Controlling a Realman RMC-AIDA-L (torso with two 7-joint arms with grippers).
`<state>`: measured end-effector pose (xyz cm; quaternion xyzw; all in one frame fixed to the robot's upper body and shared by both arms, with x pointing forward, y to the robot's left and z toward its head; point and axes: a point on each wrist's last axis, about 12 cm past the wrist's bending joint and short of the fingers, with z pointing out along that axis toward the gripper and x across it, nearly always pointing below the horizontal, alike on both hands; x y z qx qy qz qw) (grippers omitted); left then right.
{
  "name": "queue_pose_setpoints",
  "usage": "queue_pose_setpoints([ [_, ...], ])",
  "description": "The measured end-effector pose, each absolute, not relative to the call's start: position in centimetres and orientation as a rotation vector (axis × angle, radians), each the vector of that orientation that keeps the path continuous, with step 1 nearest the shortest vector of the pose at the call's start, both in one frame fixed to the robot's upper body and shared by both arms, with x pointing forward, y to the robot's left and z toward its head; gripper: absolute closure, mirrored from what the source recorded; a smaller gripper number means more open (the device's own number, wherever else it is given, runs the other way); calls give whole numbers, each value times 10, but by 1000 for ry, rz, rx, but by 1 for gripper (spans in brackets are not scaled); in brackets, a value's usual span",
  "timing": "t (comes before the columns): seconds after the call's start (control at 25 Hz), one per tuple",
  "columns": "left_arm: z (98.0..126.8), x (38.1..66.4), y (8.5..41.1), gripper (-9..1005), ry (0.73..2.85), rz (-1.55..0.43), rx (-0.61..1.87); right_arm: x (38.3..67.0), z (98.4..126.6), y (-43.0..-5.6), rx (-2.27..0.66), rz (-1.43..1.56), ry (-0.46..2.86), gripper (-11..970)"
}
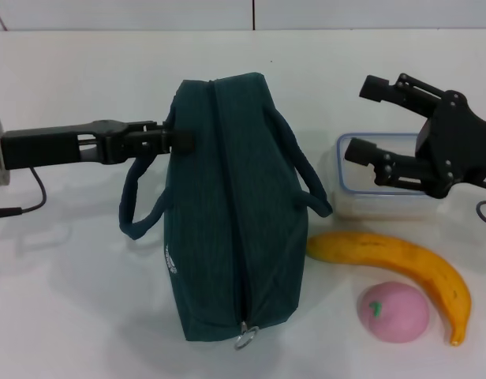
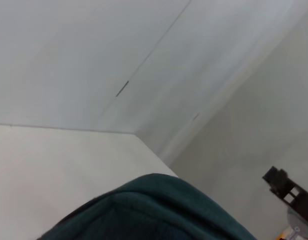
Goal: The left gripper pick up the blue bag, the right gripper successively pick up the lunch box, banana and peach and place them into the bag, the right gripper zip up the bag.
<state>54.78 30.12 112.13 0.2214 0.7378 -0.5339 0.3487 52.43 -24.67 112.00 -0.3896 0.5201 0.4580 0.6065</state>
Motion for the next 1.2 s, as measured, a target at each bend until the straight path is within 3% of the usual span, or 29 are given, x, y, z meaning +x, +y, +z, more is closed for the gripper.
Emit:
queue_pose_setpoints([
  [0.2,1122,549,301,485,1891,-1374,570,526,1114,-252,-832,1035,1218,121],
  [0.56,1119,548,295,675,1843,-1339,619,525,1109,-253,-808,1027,1222,121],
  [0.76,1119,546,301,725,1836,-1313,627,521,1100,-255,-755,1044,1261,122],
  [1.0,1115,539,312,903,1789,-1255,603,520,1094,-257,-724,1040,1295,122],
  [1.2,1110,532,317,939,1753,-1208,614,522,1093,-258,-681,1035,1296,122],
])
